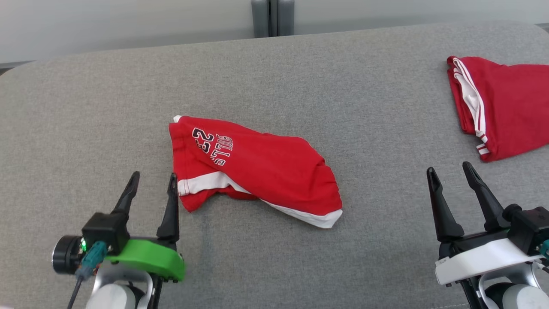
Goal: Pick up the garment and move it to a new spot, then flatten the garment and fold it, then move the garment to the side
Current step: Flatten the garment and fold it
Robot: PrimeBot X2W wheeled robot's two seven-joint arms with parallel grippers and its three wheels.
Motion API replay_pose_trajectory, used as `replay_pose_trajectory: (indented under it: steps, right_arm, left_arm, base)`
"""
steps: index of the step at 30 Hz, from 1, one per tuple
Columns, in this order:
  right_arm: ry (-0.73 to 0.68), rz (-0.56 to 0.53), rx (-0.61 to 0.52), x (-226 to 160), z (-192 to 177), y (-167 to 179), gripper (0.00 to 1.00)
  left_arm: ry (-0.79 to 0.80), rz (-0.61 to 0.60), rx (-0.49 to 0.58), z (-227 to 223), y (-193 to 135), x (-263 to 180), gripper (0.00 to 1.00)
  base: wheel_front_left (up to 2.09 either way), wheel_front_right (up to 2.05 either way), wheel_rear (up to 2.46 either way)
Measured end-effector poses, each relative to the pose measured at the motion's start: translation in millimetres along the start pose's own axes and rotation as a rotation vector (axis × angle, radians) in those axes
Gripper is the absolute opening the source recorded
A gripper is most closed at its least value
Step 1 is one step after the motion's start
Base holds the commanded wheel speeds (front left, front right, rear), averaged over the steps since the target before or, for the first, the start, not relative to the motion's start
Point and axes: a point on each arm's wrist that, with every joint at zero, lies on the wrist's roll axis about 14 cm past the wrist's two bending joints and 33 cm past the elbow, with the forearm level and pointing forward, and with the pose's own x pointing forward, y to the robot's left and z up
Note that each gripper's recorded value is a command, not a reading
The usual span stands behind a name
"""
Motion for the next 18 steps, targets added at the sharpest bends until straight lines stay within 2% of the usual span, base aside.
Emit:
replay_pose_trajectory:
  steps: [4,9,13,15,18]
  right_arm:
    - [0.024,0.011,0.005,5.5,-7.9,2.7,1.00]
    - [0.058,0.016,0.019,9.8,-20.7,4.5,1.00]
    - [0.081,0.001,0.026,9.1,-29.6,0.2,1.00]
    - [0.087,-0.003,0.027,9.2,-32.2,-1.0,1.00]
    - [0.099,-0.005,0.029,9.1,-36.0,-1.7,1.00]
  left_arm:
    - [0.157,-0.066,-0.031,-28.2,-9.6,13.2,1.00]
    - [0.318,-0.085,-0.061,-67.5,-9.9,18.6,1.00]
    - [0.364,-0.087,-0.079,-83.0,-8.9,23.8,0.53]
    - [0.370,-0.090,-0.083,-86.8,-8.6,26.5,0.00]
    - [0.375,-0.098,-0.091,-90.1,-9.3,29.9,0.00]
  base:
    - [0.00,0.00,0.00]
    - [0.00,0.00,0.00]
    - [0.00,0.00,0.00]
    - [0.00,0.00,0.00]
    - [0.00,0.00,0.00]
